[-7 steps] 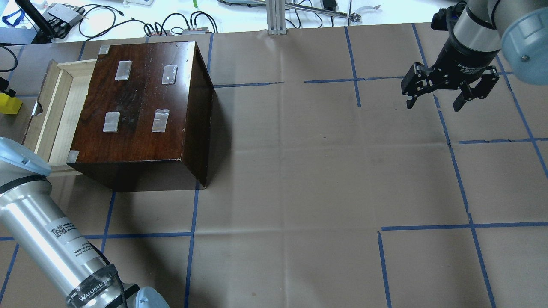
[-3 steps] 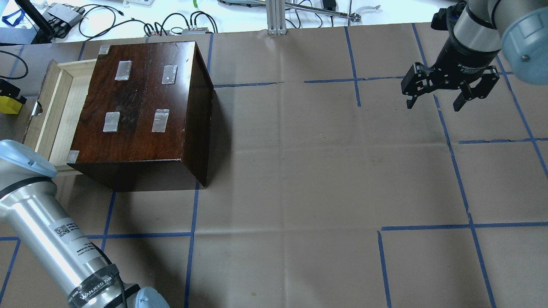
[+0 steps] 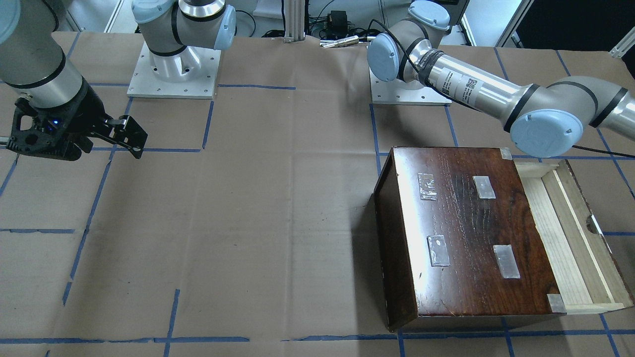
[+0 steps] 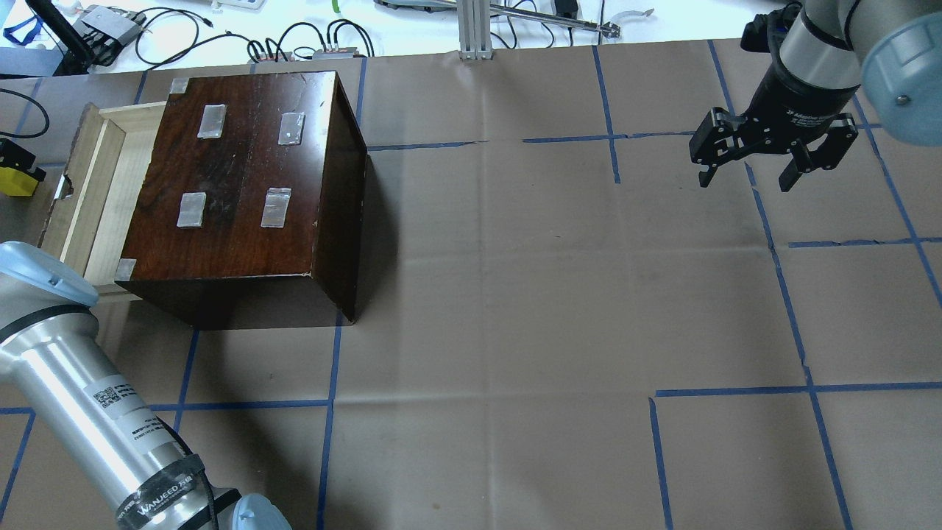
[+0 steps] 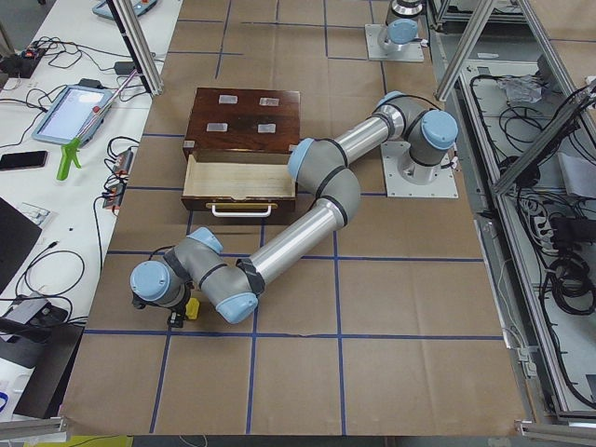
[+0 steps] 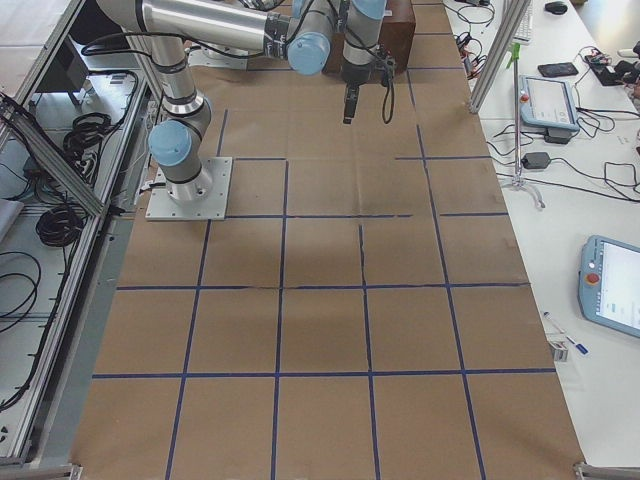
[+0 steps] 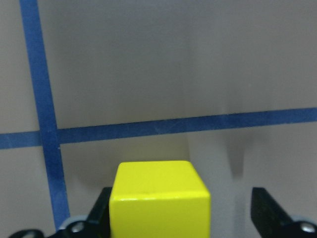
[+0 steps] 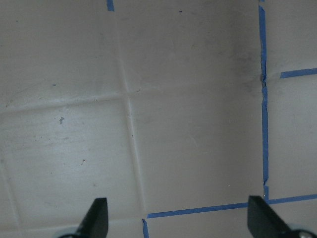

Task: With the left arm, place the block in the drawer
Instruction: 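Lower the left gripper and grasp the yellow cube, then lift the yellow cube with the left gripper and carry it over the open drawer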

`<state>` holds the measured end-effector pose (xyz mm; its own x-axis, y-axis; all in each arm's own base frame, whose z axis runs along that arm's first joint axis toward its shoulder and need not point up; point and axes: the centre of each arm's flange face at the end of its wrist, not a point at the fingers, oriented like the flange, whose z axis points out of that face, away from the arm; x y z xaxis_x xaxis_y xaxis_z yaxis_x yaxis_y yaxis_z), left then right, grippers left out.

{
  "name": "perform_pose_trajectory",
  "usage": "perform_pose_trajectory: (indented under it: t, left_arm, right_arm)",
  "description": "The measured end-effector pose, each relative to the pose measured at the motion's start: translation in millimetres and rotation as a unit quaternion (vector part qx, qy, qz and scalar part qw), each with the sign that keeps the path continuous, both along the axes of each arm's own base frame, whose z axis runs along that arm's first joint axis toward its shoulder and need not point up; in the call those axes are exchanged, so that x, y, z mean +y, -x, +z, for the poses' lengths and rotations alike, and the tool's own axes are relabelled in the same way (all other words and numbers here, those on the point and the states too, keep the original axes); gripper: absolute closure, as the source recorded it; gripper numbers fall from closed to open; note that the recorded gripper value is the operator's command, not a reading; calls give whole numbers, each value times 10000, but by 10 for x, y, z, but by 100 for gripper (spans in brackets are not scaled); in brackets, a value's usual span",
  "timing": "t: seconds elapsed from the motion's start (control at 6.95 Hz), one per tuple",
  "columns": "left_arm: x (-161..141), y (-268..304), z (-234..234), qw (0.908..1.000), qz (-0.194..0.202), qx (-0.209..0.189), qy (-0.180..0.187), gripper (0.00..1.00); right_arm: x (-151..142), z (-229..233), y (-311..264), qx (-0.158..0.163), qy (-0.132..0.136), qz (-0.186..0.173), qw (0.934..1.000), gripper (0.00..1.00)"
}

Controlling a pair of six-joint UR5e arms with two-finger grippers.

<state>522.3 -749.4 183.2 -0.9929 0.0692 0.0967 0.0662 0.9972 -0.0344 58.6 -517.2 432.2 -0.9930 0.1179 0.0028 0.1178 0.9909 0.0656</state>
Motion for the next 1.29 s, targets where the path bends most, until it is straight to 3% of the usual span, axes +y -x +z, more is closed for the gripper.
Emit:
perform_pose_trajectory:
  t: [0.14,0.29,0.58,0.86,1.29]
  left_arm:
    - [1,-4,10,10000,2,-8,9,66]
    - [1,-5,37,10000,6,-22,23,75]
    - [23,-5,147,10000,16,-22,20,80]
    - [119,71,562,9999,30,84,-101,83]
    - [275,212,760,9972,73,489,-558,86]
  right_arm:
    - [1,0,0,0,0,-4,10000,0]
    - [1,1,0,1,1,-5,10000,0]
    - [1,1,0,0,1,-3,10000,0]
    - [0,-2,0,0,-2,0,10000,0]
    - [1,2,0,1,2,-4,10000,0]
